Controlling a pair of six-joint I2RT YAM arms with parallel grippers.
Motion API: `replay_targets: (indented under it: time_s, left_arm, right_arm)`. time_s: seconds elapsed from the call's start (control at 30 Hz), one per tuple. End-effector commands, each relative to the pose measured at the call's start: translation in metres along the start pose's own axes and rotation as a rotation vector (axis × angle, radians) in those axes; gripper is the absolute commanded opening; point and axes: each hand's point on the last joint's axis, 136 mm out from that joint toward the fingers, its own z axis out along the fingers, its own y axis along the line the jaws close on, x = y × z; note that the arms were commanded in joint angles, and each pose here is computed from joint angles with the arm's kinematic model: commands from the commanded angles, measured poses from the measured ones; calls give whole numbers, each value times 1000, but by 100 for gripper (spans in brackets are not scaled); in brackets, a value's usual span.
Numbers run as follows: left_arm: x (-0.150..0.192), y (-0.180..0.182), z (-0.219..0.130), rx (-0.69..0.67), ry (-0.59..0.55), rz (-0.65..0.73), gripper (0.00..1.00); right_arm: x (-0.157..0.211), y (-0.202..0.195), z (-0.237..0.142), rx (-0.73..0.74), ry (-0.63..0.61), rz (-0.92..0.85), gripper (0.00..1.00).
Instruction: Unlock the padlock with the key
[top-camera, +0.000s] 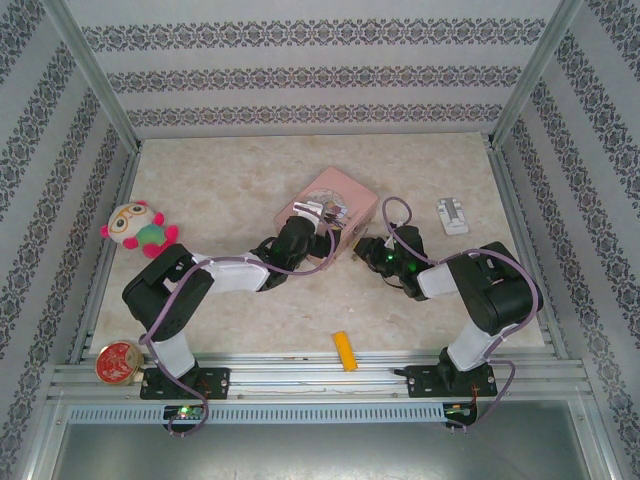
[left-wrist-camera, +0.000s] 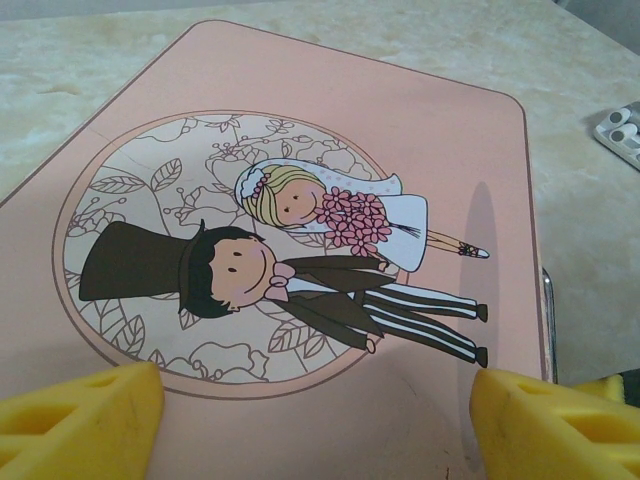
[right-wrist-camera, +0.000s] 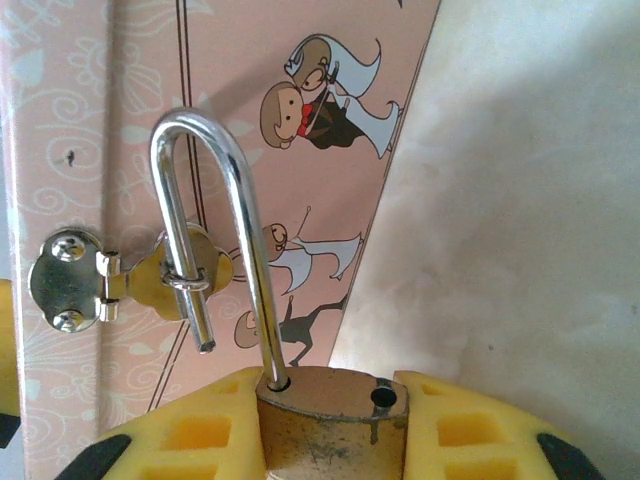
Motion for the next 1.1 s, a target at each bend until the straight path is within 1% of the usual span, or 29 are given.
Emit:
replay_targets:
  time_s: [0.0,0.23,0.37,0.67,0.83,1.07]
  left_arm:
    - [90,28,-6,-72,285,15,81]
    - [89,28,-7,-70,282,11,81]
    - [89,29,-7,-74,282,12,81]
    - [90,31,-10,-80,282,9,81]
    - [88,36,-13,-88,275,32,80]
    - [76,36,-19,-64,242,53,80]
  right_arm:
    - [-31,15,-4,-36,-104,25,0]
    - [-32,15,-5,-53,-122,81,0]
    - [-32,21,-7,-67,-117,46,0]
    - [-30,18,-12,-42,-117,13,0]
    - [-31,21,-16,-34,-117,-17,0]
    - [-25,15,-28,32,-98,-72,0]
